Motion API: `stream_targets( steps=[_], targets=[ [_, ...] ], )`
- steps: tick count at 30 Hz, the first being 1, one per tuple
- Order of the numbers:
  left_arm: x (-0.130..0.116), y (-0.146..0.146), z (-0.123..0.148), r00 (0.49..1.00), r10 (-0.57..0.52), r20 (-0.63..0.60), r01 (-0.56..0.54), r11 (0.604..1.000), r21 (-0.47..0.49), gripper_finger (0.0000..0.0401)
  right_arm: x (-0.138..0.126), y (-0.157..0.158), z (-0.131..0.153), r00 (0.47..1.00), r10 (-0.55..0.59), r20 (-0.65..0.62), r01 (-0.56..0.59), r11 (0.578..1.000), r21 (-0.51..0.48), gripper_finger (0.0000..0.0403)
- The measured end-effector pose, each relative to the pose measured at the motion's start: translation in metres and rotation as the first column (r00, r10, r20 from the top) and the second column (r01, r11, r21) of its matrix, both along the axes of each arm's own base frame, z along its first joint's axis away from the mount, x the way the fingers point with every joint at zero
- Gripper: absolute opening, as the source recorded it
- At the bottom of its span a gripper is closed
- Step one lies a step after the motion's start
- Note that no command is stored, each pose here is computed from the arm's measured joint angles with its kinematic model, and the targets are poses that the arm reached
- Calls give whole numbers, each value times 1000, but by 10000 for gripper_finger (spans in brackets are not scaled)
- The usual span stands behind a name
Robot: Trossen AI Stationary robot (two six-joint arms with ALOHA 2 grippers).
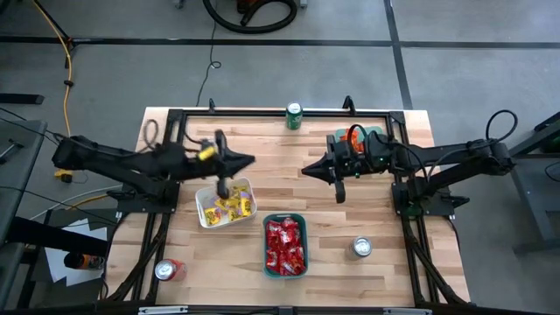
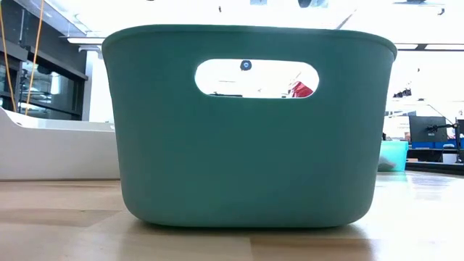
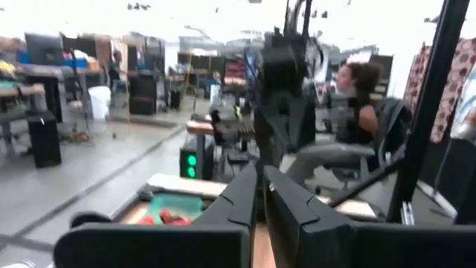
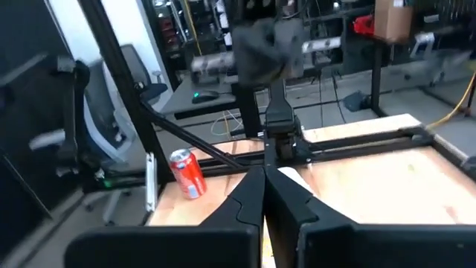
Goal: Sort candy
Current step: Return to Home Position
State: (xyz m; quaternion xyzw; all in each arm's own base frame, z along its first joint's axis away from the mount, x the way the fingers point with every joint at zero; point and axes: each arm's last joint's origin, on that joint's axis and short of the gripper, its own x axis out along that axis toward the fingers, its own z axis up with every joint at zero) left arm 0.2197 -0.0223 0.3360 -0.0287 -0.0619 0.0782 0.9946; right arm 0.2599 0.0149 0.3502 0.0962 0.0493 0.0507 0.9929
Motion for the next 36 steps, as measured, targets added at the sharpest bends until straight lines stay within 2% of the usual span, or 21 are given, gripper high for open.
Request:
stream_targets(
  steps=[3,6,9,12,16,19,25,31,36],
  targets=[
    [-22,8,11,1000,9,12,-10,999,32,7,0,1,-1,999,40,4,-39,995,-88,1],
    [-45,13,15,1000,17,-7,-17,999,44,2,0,2,-1,998,56,4,-55,992,-110,1],
    [-63,16,1,1000,20,5,-20,999,39,1,0,2,-1,998,55,3,-55,994,-98,1],
    [-74,19,-25,1000,16,27,-17,1000,22,0,0,2,-1,999,52,1,-52,995,-80,1],
    [-85,24,-64,995,43,89,-41,999,-18,0,0,2,-1,998,64,-3,-64,997,-38,0],
    [-95,28,-83,986,58,156,-50,997,-50,0,0,3,-1,997,71,-7,-71,997,-1,0],
    [-106,31,-116,981,22,192,6,989,-145,0,-1,3,-1,997,82,-10,-81,996,26,0],
    [-113,31,-132,972,20,236,24,983,-184,0,-8,5,5,989,148,7,-148,986,72,0],
    [-113,31,-140,978,19,208,28,975,-220,0,-29,3,12,990,142,-24,-140,987,75,0]
  ],
)
